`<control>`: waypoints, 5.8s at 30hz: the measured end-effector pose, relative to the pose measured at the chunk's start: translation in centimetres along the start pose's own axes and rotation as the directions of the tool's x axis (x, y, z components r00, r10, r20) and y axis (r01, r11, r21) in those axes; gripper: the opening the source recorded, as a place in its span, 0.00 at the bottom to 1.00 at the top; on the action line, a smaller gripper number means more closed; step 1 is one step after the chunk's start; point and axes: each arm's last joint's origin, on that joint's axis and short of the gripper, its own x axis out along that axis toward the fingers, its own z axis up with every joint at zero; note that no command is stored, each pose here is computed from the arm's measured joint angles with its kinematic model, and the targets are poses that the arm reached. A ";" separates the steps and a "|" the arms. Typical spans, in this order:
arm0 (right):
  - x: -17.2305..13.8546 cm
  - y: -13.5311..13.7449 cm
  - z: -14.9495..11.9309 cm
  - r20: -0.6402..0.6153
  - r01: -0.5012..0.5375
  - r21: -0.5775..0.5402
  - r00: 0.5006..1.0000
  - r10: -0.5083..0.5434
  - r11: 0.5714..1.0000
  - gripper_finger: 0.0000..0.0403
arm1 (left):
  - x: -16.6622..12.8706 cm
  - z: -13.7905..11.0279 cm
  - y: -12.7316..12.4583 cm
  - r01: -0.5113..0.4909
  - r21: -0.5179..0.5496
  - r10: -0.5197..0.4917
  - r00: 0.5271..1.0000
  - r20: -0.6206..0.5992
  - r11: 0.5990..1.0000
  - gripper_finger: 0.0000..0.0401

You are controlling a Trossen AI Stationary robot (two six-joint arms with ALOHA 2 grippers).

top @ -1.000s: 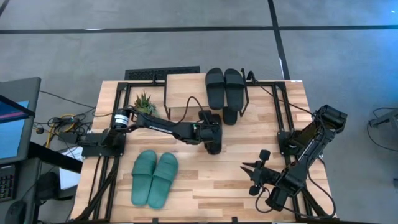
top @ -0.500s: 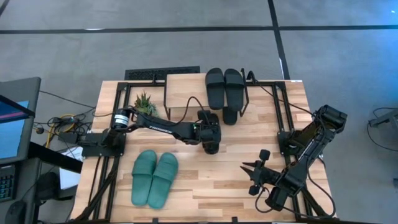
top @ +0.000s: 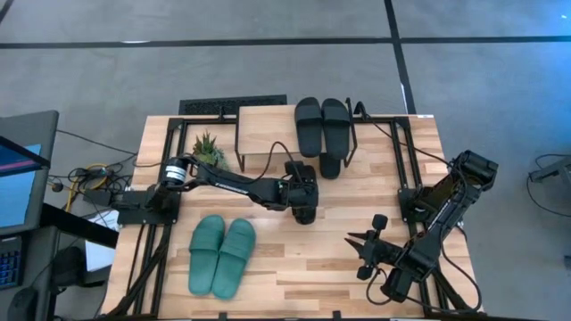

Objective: Pick and place slides into the shelf
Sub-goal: Put the black slipper under the shelf

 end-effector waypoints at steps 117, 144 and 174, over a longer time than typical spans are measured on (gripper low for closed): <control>-1.4 0.3 -0.8 0.007 -0.036 0.040 0.999 0.036 0.999 0.16 | -2.3 3.0 -3.3 0.277 0.198 -0.261 0.960 -0.102 0.940 0.01; -1.4 0.3 -0.8 0.004 -0.034 0.051 0.999 0.034 0.998 0.16 | -1.4 2.4 -2.7 0.436 0.152 -0.415 0.897 -0.149 0.887 0.00; -1.3 0.4 -1.0 -0.014 -0.039 0.044 0.999 0.040 0.998 0.16 | 0.6 1.6 -3.1 0.474 0.150 -0.451 0.877 -0.163 0.868 0.00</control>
